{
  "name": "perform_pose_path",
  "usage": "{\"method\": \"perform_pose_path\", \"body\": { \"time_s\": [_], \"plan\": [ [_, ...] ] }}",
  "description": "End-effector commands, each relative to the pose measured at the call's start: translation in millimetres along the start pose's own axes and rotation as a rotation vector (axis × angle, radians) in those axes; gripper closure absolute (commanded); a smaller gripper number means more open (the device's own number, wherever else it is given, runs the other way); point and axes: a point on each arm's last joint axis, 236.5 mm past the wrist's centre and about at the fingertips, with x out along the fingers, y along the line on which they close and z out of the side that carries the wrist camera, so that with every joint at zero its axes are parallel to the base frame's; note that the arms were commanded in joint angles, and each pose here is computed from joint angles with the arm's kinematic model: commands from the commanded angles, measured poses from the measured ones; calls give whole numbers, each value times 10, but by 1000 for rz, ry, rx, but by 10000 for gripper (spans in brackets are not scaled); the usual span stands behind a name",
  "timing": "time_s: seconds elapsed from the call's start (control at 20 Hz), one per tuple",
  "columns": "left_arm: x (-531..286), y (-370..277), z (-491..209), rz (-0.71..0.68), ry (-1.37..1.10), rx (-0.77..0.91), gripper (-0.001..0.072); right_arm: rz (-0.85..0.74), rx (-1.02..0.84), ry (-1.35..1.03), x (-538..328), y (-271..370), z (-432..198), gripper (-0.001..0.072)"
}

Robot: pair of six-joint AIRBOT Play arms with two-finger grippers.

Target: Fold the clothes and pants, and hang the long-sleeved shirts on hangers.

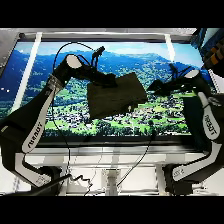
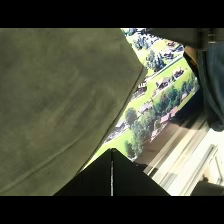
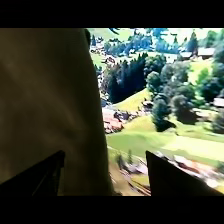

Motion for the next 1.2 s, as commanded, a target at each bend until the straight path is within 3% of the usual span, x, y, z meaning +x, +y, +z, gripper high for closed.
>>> {"method": "perform_pose_path", "body": {
  "time_s": [0.0,0.25,0.45,0.5,0.55,0.6,0.65,0.85,1.05,1.15],
  "plan": [
    [-23,24,-38,0,19,0,691,122,157,27,490,216,-78,103],
    [-46,44,-94,-3,44,30,691,213,208,151,1028,557,-403,81],
    [-183,272,-47,33,34,34,692,204,125,213,1396,966,-759,119],
    [-266,363,-33,39,31,17,692,213,115,197,1490,1110,-790,300],
    [-364,454,-14,46,25,1,693,225,115,168,1563,1236,-778,552],
    [-485,563,16,65,13,-11,693,246,128,130,1616,1366,-732,680],
    [-649,722,51,114,-6,-13,693,270,143,102,1628,1477,-673,684],
    [-1635,1375,119,462,-89,18,694,418,39,18,1191,1963,-274,685],
    [-3063,1649,55,959,-150,144,693,540,-71,-167,-73,2314,347,684],
    [-3654,1477,11,1126,-201,193,692,554,-102,-315,-872,2293,623,684]
  ]
}}
